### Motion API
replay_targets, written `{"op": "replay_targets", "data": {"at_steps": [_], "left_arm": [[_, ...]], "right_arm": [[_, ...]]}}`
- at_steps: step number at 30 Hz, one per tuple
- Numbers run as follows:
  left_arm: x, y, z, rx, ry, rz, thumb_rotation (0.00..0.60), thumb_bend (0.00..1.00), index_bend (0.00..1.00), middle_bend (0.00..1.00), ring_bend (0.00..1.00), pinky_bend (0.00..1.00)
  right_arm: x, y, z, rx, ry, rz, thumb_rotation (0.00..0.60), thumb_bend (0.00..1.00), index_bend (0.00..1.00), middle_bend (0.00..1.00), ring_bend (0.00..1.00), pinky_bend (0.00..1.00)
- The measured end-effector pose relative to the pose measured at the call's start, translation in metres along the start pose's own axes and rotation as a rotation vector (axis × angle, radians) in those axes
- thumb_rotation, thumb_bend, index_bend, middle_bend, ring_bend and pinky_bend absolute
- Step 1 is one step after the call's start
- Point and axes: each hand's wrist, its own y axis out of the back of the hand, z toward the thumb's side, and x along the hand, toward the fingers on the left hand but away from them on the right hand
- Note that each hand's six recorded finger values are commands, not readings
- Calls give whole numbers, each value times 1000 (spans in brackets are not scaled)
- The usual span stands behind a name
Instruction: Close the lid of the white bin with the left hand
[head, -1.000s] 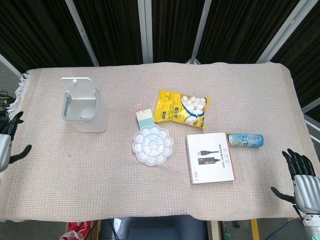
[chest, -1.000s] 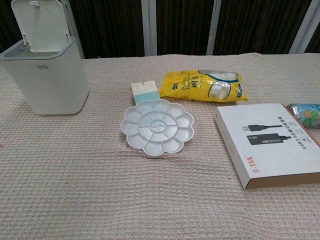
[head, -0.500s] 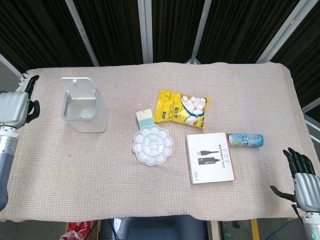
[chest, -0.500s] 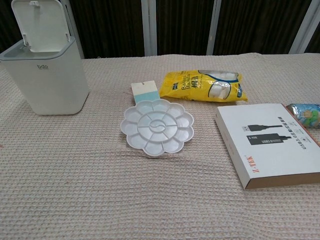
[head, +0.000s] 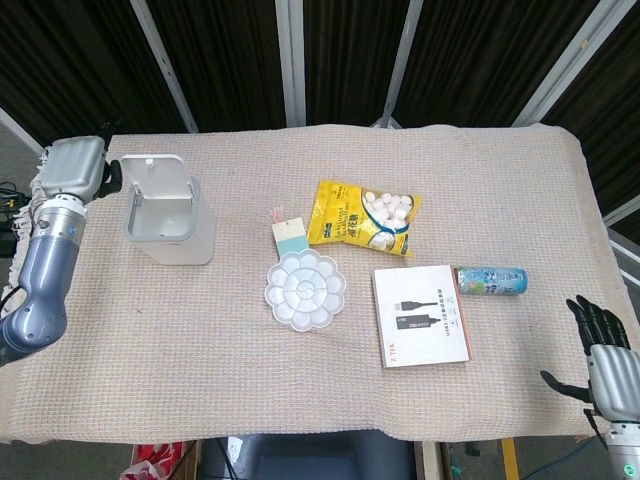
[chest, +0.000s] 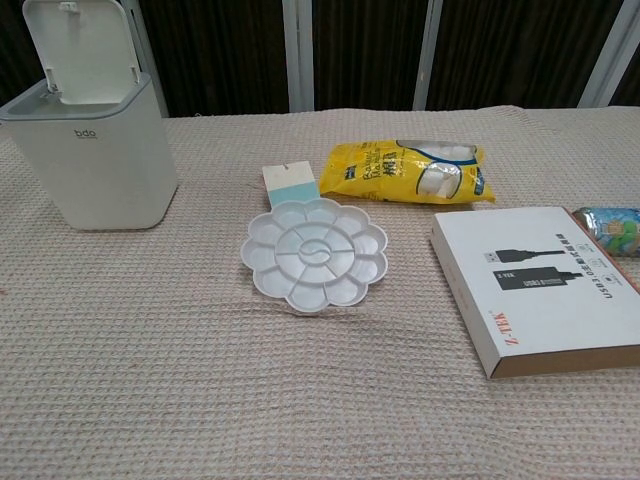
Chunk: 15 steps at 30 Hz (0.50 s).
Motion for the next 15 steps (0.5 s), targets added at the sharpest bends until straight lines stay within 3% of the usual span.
{"op": "replay_targets", "data": {"at_steps": [8,15], "left_arm": [[7,-12,16,14,20,-54,600,724,145,988,911,996],[7,-18,25,0,34,-92,600,756,260,993,920,999]], "right_arm": [[1,-1,1,-3,4,7,600,152,0,0,0,0],[1,0,1,-2,4,4,600,152,0,0,0,0]]}}
